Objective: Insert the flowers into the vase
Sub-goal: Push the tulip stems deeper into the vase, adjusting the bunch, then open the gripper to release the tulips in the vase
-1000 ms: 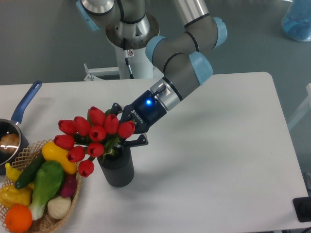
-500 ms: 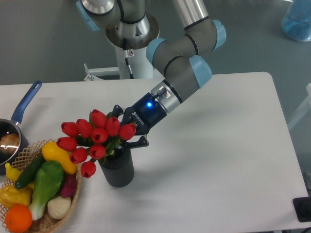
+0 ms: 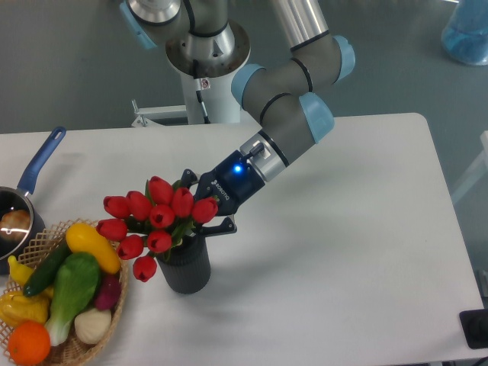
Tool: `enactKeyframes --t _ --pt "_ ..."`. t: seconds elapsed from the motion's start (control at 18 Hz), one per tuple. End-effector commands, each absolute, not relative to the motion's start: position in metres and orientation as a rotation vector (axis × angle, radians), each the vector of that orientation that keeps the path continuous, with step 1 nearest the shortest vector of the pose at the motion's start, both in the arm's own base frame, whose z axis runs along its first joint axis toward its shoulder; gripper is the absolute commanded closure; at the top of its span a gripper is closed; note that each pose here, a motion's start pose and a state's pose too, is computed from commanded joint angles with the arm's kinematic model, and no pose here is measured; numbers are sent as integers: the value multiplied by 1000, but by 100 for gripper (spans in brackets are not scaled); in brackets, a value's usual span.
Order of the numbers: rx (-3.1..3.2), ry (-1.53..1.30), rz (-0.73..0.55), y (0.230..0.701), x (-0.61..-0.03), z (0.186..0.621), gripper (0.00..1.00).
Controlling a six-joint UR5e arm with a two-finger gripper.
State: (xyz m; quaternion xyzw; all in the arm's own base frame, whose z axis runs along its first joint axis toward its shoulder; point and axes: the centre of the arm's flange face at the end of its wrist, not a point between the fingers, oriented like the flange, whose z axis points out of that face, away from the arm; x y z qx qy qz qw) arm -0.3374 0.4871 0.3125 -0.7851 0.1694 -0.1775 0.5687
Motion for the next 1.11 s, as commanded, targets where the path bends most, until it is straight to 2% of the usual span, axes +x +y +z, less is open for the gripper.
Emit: enactKeyframes --t 0.5,0.67,0.72,0.89,1.0,1.11 --pt "-1850 383 -425 483 -337 306 68" --pt "-1848 386 -422 482 -338 303 58" --pt "-1848 392 -415 481 -339 303 49" --pt "-1843 401 -408 481 -339 303 40" --pt "-1843 401 -408 481 -339 303 27" --pt "-1844 394 -403 479 -343 304 24"
